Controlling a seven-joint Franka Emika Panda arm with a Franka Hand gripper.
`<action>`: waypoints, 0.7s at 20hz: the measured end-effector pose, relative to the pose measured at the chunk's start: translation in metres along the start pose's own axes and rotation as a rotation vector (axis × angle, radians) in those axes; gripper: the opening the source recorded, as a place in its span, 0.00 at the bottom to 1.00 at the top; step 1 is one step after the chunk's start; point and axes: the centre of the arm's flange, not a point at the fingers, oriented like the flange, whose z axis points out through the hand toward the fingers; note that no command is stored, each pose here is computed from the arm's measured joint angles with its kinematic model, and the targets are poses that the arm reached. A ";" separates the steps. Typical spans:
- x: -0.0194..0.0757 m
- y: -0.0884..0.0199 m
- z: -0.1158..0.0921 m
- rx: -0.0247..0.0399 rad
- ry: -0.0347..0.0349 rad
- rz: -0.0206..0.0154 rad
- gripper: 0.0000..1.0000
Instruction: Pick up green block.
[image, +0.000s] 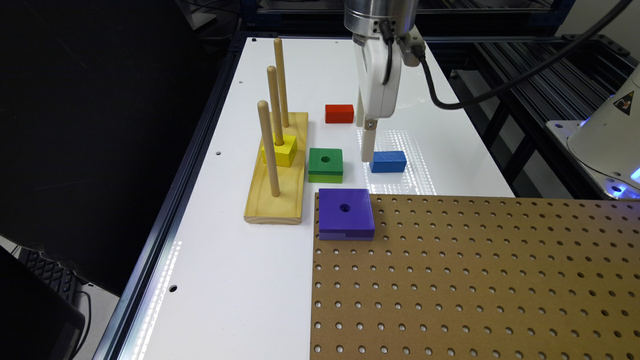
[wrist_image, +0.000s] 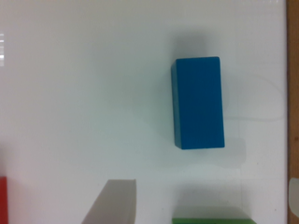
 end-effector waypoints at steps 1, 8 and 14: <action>0.0000 0.000 0.000 0.0004 0.0003 0.0000 1.00; 0.0005 -0.002 -0.002 0.0065 0.0053 -0.0021 1.00; 0.0004 -0.006 -0.004 0.0162 0.0124 -0.0061 1.00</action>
